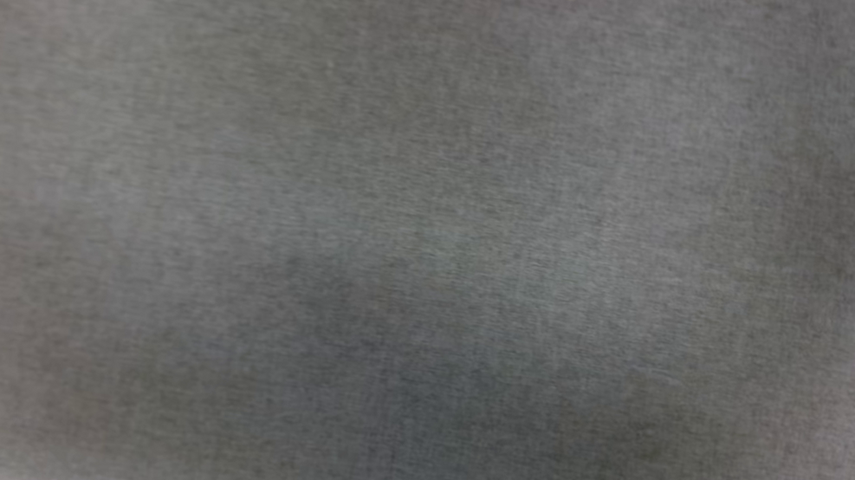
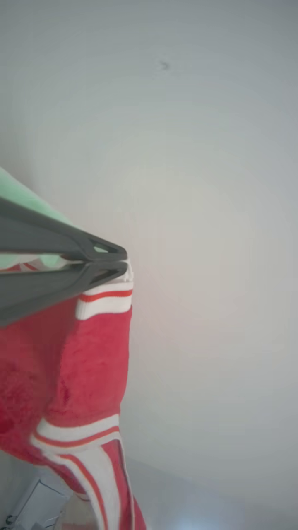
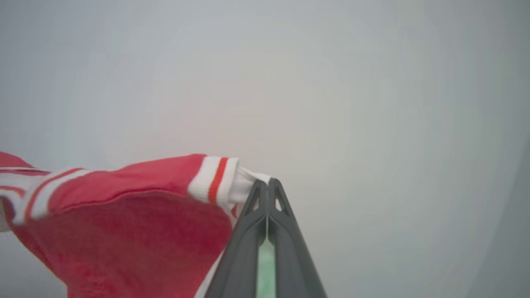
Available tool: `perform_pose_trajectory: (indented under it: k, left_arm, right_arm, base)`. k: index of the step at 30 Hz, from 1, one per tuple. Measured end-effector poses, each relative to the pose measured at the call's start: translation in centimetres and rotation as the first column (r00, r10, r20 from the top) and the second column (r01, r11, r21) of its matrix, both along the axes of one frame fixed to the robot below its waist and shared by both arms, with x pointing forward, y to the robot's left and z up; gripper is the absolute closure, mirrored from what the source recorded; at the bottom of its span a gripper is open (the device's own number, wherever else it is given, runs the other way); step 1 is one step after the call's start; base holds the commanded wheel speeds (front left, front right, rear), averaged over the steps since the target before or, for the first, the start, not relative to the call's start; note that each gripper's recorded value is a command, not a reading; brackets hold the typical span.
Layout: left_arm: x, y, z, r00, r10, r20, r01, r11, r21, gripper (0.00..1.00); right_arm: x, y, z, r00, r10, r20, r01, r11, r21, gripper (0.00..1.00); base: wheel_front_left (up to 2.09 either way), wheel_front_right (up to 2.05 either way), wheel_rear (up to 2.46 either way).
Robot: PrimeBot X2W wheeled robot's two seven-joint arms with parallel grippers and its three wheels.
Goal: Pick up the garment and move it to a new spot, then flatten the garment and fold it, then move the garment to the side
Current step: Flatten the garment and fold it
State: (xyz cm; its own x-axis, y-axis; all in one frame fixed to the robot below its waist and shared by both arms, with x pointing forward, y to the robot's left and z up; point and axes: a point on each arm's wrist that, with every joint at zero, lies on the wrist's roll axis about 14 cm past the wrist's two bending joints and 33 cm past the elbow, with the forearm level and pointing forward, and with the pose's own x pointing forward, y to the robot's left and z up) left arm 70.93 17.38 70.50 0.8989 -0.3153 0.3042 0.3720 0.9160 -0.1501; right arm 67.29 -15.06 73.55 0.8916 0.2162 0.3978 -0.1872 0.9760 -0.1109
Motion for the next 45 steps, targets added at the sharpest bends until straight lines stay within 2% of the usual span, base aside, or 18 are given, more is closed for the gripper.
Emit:
perform_pose_trajectory:
  k: [4, 9, 11, 14, 18, 23, 27, 30, 36, 41, 45]
  left_arm:
    - [0.7, -1.1, 5.2, 0.993, 0.012, 0.120, -0.001, 0.996, -0.090, 1.00]
    - [0.4, -2.4, 3.3, 0.997, -0.013, 0.073, 0.020, 0.995, -0.098, 1.00]
    - [0.0, -2.6, -0.1, 1.000, -0.030, 0.000, 0.030, 0.996, -0.079, 1.00]
    - [-1.3, -2.6, -5.1, 0.992, -0.062, -0.111, 0.054, 0.996, -0.070, 1.00]
    - [-4.9, -2.7, -13.1, 0.950, -0.122, -0.288, 0.124, 0.992, -0.013, 1.00]
    - [-11.0, -1.4, -20.7, 0.859, -0.164, -0.485, 0.176, 0.984, -0.023, 1.00]
    - [-15.9, -1.0, -24.2, 0.786, -0.194, -0.586, 0.207, 0.977, -0.046, 1.00]
    - [-19.1, -0.6, -25.7, 0.747, -0.199, -0.635, 0.222, 0.974, -0.045, 1.00]
    - [-24.9, -0.9, -27.4, 0.677, -0.237, -0.697, 0.284, 0.957, -0.049, 1.00]
    - [-28.0, -0.3, -28.6, 0.638, -0.231, -0.734, 0.309, 0.951, -0.031, 1.00]
    - [-30.5, 0.4, -29.8, 0.588, -0.223, -0.777, 0.309, 0.950, -0.039, 1.00]
  right_arm:
    - [0.7, -1.2, 3.4, 0.992, -0.062, 0.108, 0.063, 0.998, -0.001, 1.00]
    - [1.8, -1.7, 1.6, 0.995, -0.084, 0.047, 0.085, 0.996, -0.029, 1.00]
    - [1.9, -1.8, -0.5, 0.997, -0.083, -0.001, 0.083, 0.995, -0.056, 1.00]
    - [1.8, -1.7, -5.4, 0.991, -0.070, -0.111, 0.060, 0.994, -0.093, 1.00]
    - [0.0, -1.4, -12.6, 0.958, -0.037, -0.284, 0.004, 0.993, -0.117, 1.00]
    - [-5.2, -1.9, -20.6, 0.864, -0.001, -0.504, -0.071, 0.990, -0.123, 1.00]
    - [-10.6, -2.3, -24.5, 0.766, 0.023, -0.642, -0.126, 0.985, -0.116, 1.00]
    - [-14.6, -2.8, -25.9, 0.697, 0.037, -0.716, -0.146, 0.985, -0.091, 1.00]
    - [-21.5, -3.1, -26.6, 0.593, 0.034, -0.804, -0.165, 0.983, -0.080, 1.00]
    - [-25.5, -2.8, -27.3, 0.516, 0.033, -0.856, -0.181, 0.981, -0.071, 1.00]
    - [-28.2, -2.7, -28.1, 0.452, 0.025, -0.891, -0.196, 0.978, -0.072, 1.00]
  base:
    - [0.00, 0.00, 0.00]
    - [0.00, 0.00, 0.00]
    - [0.00, 0.00, 0.00]
    - [0.00, 0.00, 0.00]
    - [0.00, 0.00, 0.00]
    - [0.00, 0.00, 0.00]
    - [0.00, 0.00, 0.00]
    - [0.00, 0.00, 0.00]
    - [0.00, 0.00, 0.00]
    - [0.00, 0.00, 0.00]
    - [0.00, 0.00, 0.00]
